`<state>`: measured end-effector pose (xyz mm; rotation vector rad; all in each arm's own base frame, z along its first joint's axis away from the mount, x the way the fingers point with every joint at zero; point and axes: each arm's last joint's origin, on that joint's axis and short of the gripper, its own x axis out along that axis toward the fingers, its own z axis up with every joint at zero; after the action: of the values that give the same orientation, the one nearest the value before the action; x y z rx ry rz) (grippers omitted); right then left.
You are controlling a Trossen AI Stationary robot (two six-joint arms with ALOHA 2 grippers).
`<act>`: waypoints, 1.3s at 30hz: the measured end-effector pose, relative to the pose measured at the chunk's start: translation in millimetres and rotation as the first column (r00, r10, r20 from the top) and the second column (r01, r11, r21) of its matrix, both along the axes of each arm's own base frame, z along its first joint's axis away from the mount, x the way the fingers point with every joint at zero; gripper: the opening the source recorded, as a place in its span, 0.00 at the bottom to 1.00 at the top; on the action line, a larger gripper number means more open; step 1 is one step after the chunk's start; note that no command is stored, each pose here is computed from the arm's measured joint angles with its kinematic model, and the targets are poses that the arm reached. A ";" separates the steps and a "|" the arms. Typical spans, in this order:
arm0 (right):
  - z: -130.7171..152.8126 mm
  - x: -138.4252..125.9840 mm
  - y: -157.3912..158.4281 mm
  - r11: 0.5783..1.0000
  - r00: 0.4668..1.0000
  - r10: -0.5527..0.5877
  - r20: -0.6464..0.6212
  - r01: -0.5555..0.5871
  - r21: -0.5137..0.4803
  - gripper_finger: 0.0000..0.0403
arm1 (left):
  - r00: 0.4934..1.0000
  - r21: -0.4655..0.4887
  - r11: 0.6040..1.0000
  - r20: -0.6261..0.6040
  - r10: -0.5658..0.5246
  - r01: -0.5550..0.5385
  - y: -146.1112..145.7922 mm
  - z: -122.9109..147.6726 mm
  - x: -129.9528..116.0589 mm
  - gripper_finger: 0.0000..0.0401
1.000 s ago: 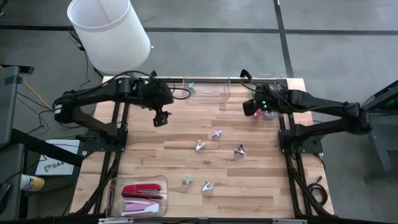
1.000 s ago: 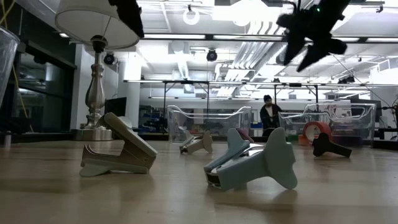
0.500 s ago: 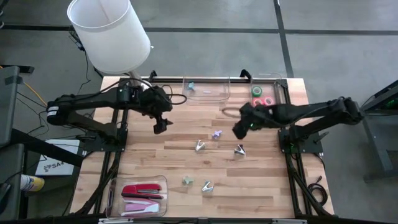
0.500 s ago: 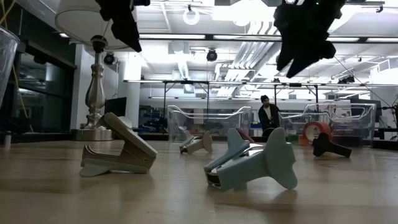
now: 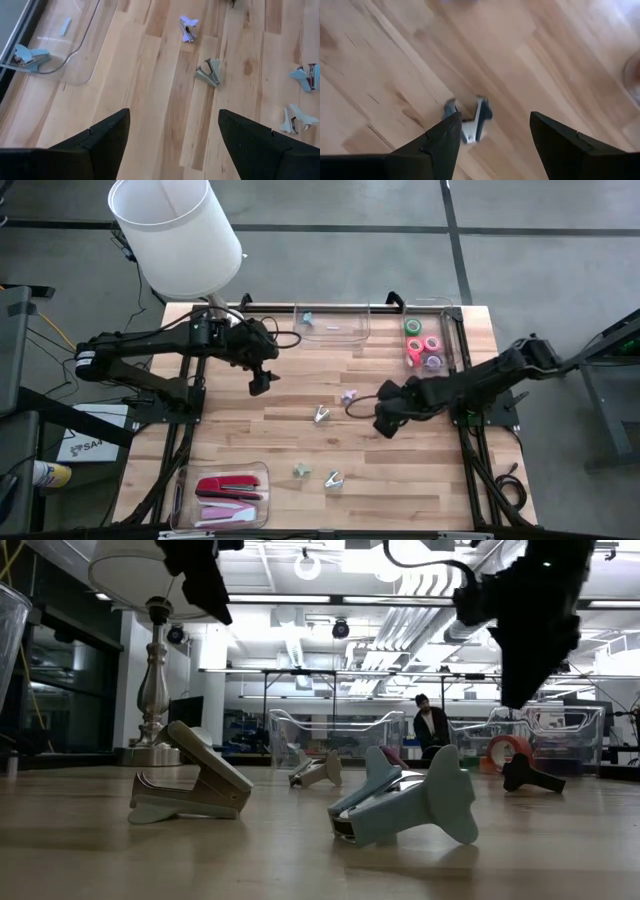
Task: Pick and place Stapler, Stapler remover, tape
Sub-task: Put the black staple remover into the top left transparent bin
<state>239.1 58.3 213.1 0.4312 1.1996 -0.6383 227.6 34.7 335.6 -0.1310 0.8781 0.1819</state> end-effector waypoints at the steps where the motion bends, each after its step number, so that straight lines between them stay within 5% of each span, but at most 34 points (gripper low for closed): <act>1: -2.4 -0.6 3.3 1.000 1.000 0.000 -0.016 0.000 -0.002 0.57 | 1.000 0.001 1.000 0.005 0.000 0.000 0.1 0.3 0.4 0.74; 10: -20.9 -7.6 32.4 0.998 0.990 0.054 -0.128 -0.059 -0.039 0.57 | 1.000 0.004 1.000 0.005 -0.004 0.004 0.1 0.3 0.4 0.74; 19: -23.6 -11.1 43.7 0.998 0.992 0.043 -0.118 -0.049 -0.047 0.62 | 1.000 0.005 1.000 0.005 -0.004 0.004 0.1 0.4 0.4 0.74; 28: -22.7 -14.9 50.7 0.984 0.990 0.101 -0.097 -0.113 -0.137 0.73 | 1.000 0.006 1.000 0.011 -0.003 0.003 0.2 0.7 1.0 0.74; 39: -22.6 -13.2 52.3 0.957 0.967 0.225 -0.119 -0.243 -0.157 0.73 | 1.000 0.006 1.000 0.011 -0.003 0.003 0.2 0.7 1.1 0.74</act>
<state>225.9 110.7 190.6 0.1104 1.2573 -0.5564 228.7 34.9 336.3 -0.1252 0.8662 0.1803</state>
